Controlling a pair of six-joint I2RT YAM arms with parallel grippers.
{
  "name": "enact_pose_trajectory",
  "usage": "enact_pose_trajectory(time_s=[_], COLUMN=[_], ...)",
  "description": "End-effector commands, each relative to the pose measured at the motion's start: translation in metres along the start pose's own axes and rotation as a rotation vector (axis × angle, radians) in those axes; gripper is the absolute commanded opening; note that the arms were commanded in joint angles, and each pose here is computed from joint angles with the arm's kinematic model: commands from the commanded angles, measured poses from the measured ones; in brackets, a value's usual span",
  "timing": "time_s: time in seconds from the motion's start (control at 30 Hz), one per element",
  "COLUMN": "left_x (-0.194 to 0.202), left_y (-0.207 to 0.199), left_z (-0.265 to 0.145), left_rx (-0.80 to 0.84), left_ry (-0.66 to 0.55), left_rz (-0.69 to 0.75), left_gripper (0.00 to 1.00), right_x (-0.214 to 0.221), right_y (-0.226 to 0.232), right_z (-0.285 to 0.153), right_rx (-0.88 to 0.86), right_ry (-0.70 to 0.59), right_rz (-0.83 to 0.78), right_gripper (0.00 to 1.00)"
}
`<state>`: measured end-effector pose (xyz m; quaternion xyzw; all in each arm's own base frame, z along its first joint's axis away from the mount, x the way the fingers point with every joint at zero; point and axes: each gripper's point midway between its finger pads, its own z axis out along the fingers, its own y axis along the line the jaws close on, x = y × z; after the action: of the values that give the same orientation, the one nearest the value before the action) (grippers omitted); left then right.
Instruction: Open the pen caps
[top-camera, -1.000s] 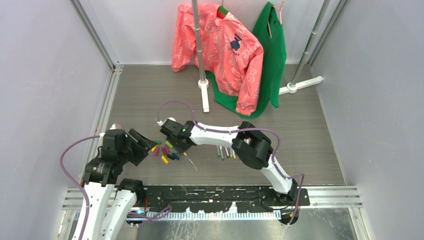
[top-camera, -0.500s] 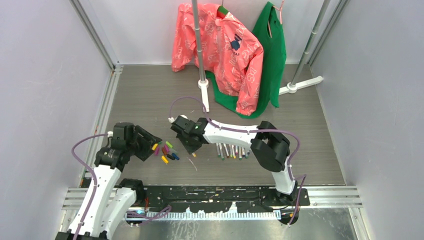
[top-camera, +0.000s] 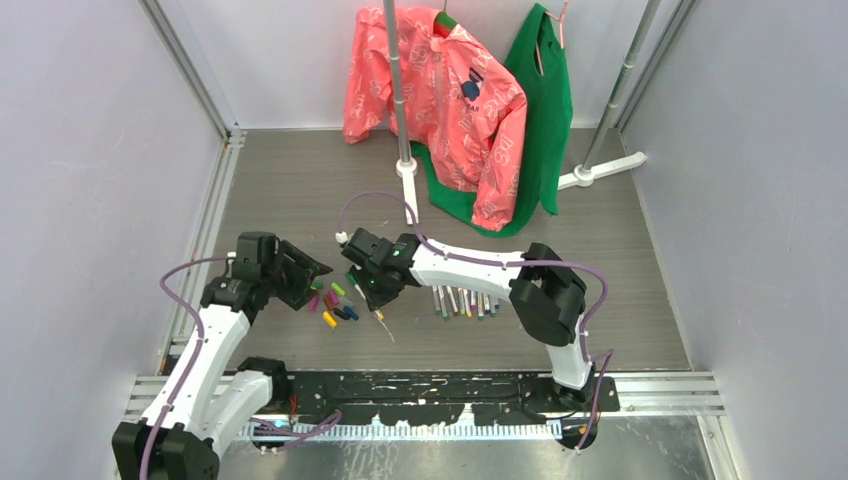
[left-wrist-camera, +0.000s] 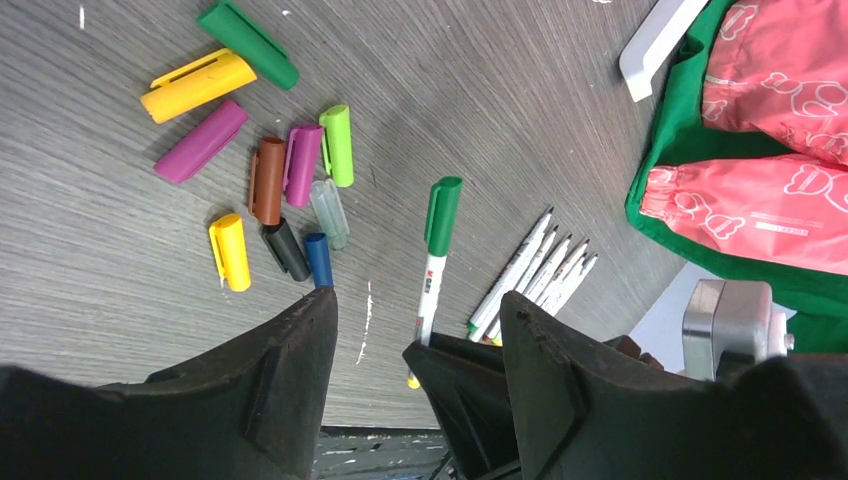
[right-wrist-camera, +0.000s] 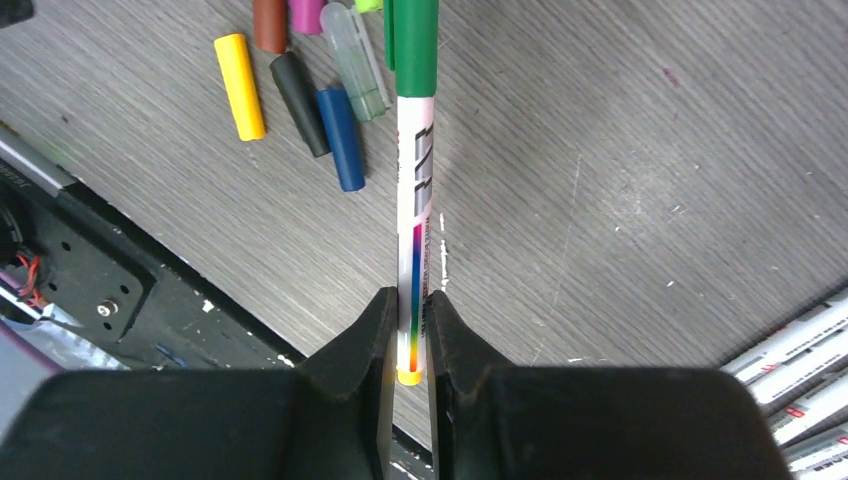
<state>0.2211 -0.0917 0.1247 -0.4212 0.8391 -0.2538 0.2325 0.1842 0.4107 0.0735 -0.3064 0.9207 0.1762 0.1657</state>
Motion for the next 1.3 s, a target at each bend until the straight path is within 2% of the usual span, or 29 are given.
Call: enact_pose_trajectory(time_s=[0.0, 0.7, 1.07, 1.27], left_x=[-0.004, 0.010, 0.014, 0.013], left_y=[-0.025, -0.037, -0.040, -0.042], left_z=[0.000, 0.028, 0.037, 0.039], left_rx=[0.073, 0.027, 0.027, 0.036], left_ry=[0.000, 0.051, 0.074, 0.071], left_rz=[0.002, 0.048, 0.058, 0.060], left_gripper=[0.61, 0.57, 0.35, 0.15], right_x=[-0.033, -0.042, -0.043, -0.041], right_y=[0.031, 0.050, 0.051, 0.051], right_z=[-0.039, -0.067, -0.072, -0.069], right_rx=[-0.109, -0.161, -0.170, -0.168], right_ry=[-0.109, -0.129, -0.123, -0.108], right_rz=[0.004, -0.031, -0.047, -0.054], right_gripper=[0.01, 0.01, 0.01, 0.01])
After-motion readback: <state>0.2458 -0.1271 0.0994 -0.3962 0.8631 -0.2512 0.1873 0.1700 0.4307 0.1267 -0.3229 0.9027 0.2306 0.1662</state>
